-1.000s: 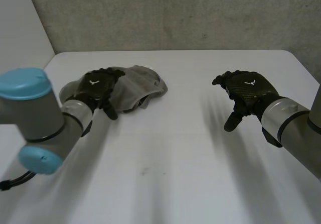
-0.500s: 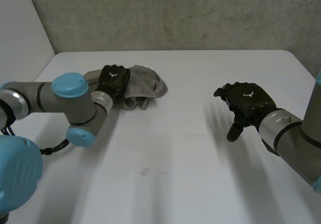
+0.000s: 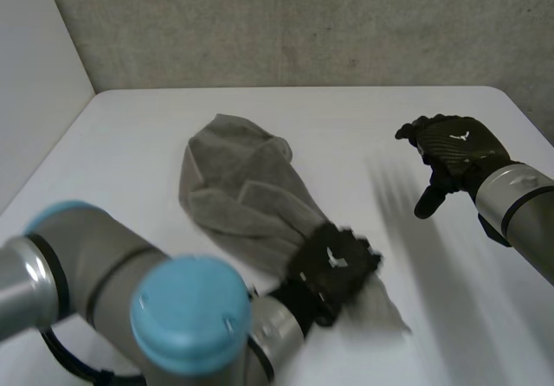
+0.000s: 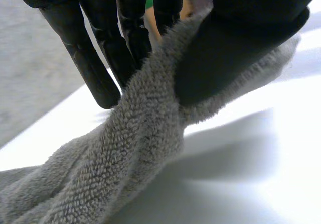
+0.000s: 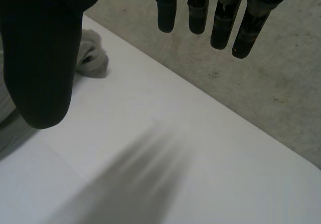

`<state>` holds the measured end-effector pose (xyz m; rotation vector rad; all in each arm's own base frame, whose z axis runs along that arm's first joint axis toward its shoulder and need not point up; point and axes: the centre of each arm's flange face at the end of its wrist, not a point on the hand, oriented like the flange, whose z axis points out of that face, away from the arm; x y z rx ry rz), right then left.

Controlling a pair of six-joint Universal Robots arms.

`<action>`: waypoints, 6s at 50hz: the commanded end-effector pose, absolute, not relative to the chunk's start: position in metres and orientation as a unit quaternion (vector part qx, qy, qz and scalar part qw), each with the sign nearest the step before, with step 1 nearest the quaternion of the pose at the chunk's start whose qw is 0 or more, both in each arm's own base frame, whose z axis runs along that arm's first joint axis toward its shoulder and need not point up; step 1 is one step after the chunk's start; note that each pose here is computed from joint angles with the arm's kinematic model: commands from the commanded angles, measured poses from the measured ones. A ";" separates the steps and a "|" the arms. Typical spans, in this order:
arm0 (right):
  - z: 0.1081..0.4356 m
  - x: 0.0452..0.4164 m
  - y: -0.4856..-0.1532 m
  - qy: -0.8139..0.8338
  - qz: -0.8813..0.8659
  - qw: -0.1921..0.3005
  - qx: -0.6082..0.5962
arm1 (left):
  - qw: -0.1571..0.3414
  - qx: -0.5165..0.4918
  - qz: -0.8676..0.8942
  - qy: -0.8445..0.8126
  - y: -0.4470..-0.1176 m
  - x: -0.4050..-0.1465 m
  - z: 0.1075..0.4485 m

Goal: Fold the towel.

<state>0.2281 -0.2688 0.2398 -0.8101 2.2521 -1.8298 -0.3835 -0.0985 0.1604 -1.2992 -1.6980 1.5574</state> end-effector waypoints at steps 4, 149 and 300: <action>0.242 0.222 -0.274 0.747 -0.610 0.057 -0.259 | 0.261 -0.484 0.576 -0.605 -0.069 -0.376 0.180; 0.235 0.277 -0.207 0.720 -0.469 0.120 -0.496 | 0.052 -0.388 0.626 -0.675 -0.251 -0.260 0.150; 0.345 0.289 -0.310 0.485 -0.809 -0.098 -0.319 | 0.054 -0.209 0.870 -0.443 -0.358 -0.283 0.336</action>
